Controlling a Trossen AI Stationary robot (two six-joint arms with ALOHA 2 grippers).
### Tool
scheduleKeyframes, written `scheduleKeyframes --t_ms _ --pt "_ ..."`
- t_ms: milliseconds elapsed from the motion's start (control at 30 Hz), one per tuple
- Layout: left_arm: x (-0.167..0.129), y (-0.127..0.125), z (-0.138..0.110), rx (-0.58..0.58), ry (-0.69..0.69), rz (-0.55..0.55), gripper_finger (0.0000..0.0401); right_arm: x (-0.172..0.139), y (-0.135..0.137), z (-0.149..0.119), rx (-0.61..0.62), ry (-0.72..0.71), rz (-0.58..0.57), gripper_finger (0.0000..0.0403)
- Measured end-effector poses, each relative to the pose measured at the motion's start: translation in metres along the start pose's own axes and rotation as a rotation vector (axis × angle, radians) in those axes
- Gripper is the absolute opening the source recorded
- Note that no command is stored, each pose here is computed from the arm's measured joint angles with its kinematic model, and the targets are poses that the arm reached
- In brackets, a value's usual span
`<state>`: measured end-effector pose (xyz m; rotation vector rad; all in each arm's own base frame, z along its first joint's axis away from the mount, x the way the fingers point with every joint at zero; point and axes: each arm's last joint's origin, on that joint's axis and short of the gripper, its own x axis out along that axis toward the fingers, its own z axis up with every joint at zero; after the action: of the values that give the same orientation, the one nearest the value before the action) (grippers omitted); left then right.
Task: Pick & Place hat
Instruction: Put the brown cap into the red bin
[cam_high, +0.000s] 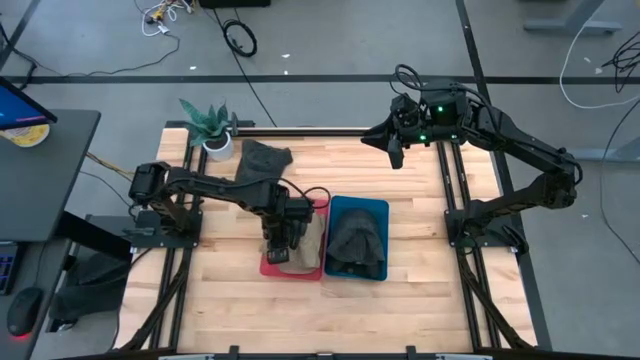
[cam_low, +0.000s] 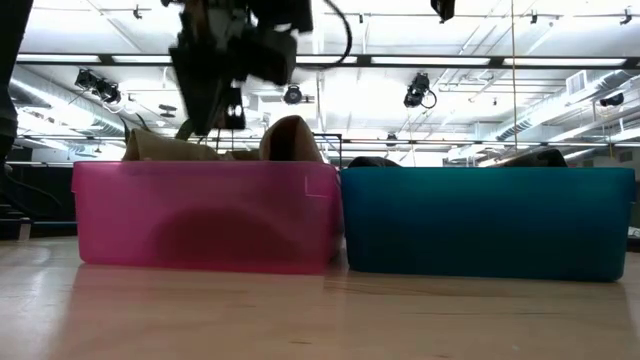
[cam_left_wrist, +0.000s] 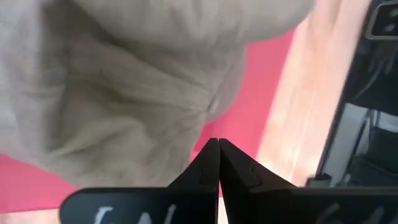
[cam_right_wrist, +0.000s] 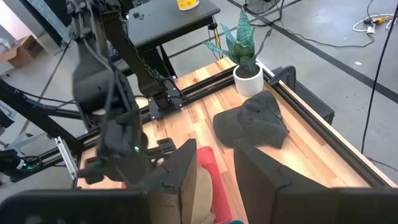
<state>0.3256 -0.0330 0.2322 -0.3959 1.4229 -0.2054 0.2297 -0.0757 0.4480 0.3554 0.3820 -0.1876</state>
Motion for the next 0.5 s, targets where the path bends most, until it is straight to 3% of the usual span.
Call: scheduleKeyframes --t_ms 167,400,500 --pt "-0.020 -0.013 -0.002 0.040 0.023 0.123 0.0003 0.001 0.000 0.000 0.006 -0.001 0.000 0.0111" --pt "-0.014 -0.009 -0.020 0.011 0.162 0.304 0.0002 0.001 0.000 0.000 0.010 0.000 0.000 0.0111" --pt "-0.010 -0.006 -0.025 -0.014 0.198 0.295 0.0002 0.001 0.000 0.000 0.010 0.000 0.000 0.0111"
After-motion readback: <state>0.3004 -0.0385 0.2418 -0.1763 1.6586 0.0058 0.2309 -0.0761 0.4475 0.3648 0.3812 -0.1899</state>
